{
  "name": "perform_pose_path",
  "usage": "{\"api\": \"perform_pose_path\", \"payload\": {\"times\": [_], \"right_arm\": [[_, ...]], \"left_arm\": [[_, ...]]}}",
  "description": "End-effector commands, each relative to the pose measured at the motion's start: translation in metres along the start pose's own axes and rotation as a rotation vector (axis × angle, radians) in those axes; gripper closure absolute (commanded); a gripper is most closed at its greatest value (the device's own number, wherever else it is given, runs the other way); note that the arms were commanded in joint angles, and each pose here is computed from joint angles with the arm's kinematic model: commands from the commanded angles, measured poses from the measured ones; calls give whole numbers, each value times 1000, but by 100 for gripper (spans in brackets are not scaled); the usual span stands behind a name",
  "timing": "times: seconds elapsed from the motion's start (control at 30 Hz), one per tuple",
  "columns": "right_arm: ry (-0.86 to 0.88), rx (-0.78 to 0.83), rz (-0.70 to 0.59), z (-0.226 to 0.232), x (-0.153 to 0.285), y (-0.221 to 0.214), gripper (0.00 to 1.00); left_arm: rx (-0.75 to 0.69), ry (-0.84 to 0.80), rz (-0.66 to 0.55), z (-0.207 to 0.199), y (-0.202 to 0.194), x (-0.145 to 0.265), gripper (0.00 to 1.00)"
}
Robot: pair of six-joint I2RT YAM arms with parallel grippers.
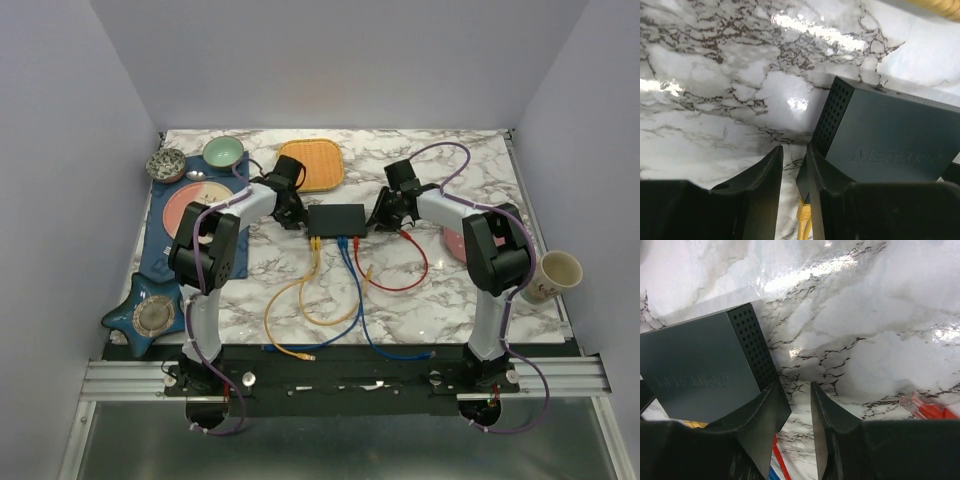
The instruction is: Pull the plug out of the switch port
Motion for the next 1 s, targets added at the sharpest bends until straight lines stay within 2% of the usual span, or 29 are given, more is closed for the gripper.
{"api": "perform_pose_path", "payload": {"times": [0.0,0.23,0.4,0.5,0.63,0.67,0.7,0.77,0.97], "right_arm": [[41,5,131,7,-9,-29,58],[79,-21,177,8,-1,-49,58],[92,-21,174,9,5,-52,57],[50,-5,100,3,14,-45,55],[28,2,-41,-7,40,-34,52],[36,10,-66,-12,49,-35,52],[62,21,-82,-10,53,-35,52],[81,33,-68,-12,56,-38,53],[144,61,70,-20,46,-62,60]], "left_arm": [[-25,-109,32,-18,10,-4,62],[-47,-192,23,-33,24,-6,62],[-73,-181,0,-37,37,-4,61],[-75,-143,-20,-32,42,10,60],[-65,-38,-119,-15,42,37,54],[-58,-38,-177,-14,46,51,52],[-56,-20,-170,-7,39,49,52],[-44,11,-171,-1,36,51,52],[-6,55,-76,16,11,29,54]]}}
Point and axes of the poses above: each gripper's point midway between its finger pads, its own x axis back along the fingers, its own z axis along the line the jaws close on, y = z × x, the point moved 10 cm from there along x, back along the fingers, and after that the axes turned 13 degrees about -x, right-handed, at the moved point
